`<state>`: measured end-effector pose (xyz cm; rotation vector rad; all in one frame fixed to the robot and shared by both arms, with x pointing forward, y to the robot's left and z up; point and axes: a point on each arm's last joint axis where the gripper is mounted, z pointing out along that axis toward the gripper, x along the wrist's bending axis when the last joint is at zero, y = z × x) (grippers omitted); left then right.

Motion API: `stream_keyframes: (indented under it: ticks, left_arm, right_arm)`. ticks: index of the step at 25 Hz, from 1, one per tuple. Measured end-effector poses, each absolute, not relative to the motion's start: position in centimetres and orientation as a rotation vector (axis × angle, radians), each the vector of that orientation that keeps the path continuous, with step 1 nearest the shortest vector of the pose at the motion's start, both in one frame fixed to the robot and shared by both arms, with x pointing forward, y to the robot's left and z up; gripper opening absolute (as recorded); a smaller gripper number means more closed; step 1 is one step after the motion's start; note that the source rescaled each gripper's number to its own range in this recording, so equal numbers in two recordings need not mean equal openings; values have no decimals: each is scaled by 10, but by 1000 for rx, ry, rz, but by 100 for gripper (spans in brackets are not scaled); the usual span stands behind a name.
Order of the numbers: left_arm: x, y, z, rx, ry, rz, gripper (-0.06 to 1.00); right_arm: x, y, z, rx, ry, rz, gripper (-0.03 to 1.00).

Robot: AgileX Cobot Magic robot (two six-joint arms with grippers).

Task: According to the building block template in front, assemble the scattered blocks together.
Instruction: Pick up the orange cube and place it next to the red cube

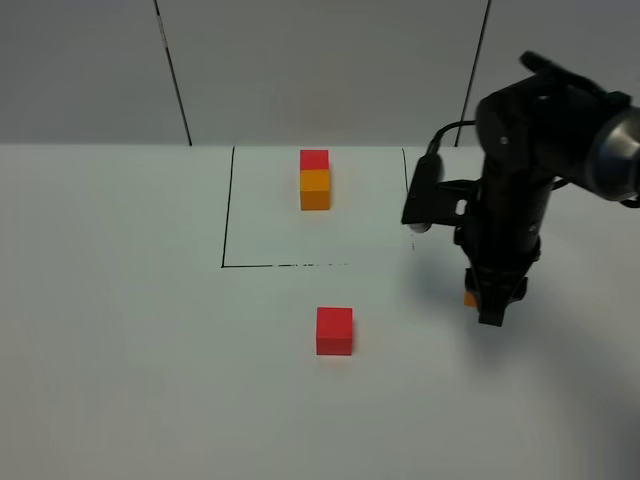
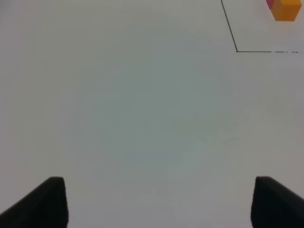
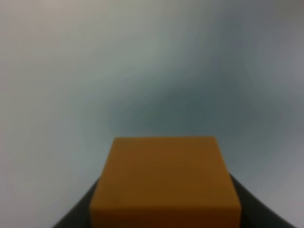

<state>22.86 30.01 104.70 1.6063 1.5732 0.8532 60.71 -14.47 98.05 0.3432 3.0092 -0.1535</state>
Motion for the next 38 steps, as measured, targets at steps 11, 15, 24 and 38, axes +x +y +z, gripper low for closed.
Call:
stream_keyframes:
  ticks: [11,15,24,38]
  left_arm:
    - [229,300,1047,1606,1573,853,65]
    - [229,300,1047,1606,1573,853,65]
    - [229,300,1047,1606,1573,853,65]
    - [229,300,1047,1606,1573,853,65]
  right_arm:
    - [636,-80,927,110,3110,-91,1]
    - [634,-70,909,94,3148,-96,1]
    - [626,-55,906,173,3196,6,1]
    - [619,-58,888,236,3201,31,1]
